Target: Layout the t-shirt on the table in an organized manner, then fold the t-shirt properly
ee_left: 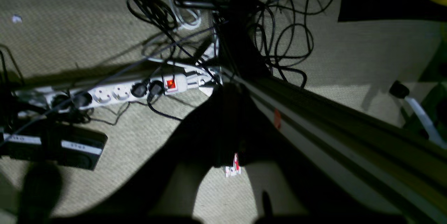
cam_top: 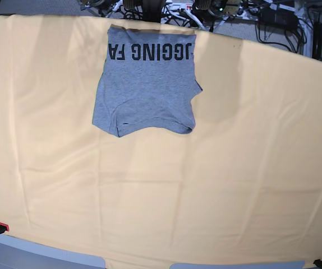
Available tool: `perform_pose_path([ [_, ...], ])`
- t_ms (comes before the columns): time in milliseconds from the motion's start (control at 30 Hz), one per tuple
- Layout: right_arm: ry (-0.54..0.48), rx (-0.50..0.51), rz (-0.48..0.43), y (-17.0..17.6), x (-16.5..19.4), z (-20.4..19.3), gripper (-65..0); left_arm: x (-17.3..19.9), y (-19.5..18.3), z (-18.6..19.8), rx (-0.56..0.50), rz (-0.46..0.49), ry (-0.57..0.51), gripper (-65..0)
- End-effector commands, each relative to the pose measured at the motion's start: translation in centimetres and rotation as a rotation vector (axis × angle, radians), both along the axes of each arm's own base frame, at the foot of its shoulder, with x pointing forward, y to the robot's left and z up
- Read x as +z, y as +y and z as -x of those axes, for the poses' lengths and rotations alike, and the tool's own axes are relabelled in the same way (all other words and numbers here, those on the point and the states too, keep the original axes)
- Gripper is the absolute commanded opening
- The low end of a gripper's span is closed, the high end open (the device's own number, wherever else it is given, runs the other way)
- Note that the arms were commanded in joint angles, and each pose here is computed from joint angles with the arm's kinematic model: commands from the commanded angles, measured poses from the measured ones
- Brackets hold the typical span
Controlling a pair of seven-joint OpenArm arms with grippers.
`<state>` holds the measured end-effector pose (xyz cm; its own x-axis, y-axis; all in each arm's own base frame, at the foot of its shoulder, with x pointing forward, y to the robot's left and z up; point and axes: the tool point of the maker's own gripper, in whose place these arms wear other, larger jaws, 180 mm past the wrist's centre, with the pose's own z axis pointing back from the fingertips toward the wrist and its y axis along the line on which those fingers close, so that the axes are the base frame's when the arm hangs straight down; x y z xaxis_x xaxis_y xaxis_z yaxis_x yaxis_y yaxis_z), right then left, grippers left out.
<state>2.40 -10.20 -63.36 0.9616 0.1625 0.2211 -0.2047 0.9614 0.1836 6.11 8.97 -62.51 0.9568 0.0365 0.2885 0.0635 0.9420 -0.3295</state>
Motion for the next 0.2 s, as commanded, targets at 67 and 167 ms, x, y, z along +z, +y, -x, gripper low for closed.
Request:
perform_pose_path([
  [67,-0.016,-0.003,-0.011,0.0,0.1,-0.3,-65.0,0.2,-0.3,-0.9,0.003,0.012,-0.020,-65.0],
  [167,-0.040,-0.003,-0.011,0.0,0.2,-1.5,-65.0,0.4,-0.3,-1.5,0.009,0.013,-0.041,-65.0],
])
